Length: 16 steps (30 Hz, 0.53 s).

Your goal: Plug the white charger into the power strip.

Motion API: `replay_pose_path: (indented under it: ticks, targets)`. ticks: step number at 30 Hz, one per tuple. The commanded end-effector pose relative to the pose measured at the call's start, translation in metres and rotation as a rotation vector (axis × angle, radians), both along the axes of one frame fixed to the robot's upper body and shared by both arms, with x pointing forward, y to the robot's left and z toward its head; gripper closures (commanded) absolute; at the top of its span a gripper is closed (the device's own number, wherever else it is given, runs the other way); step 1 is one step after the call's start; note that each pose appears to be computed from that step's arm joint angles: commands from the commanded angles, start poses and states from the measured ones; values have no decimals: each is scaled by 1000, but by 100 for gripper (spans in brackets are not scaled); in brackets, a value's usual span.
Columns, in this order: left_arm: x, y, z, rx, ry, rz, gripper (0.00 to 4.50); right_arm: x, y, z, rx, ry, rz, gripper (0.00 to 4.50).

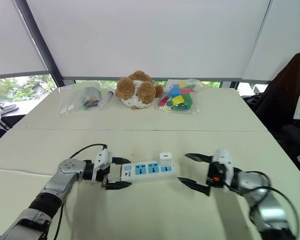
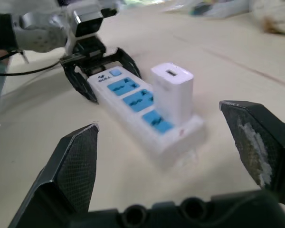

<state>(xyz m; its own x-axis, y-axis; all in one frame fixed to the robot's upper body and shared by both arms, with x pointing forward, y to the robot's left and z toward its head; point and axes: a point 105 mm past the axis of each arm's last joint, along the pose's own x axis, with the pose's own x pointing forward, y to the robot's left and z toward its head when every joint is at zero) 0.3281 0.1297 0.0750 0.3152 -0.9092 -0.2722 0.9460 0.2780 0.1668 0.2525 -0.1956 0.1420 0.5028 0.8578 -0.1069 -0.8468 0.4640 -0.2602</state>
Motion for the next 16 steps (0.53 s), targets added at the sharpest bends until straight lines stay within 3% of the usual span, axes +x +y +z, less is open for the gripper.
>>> replay_pose_path:
  ticks: [1, 8, 11, 16]
  targets:
    - [7, 6, 17, -44, -73, 117, 3, -16, -11, 15, -9, 12, -52, 8]
    - [-33, 25, 30, -30, 15, 143, 3, -34, -33, 4, -35, 150, -137, 8]
    - [-54, 55, 41, -20, 66, 228, 3, -30, -38, -5, -1, 190, -179, 8]
    - [-47, 85, 51, -93, 55, 416, 3, -19, -42, -12, 43, 194, -224, 8]
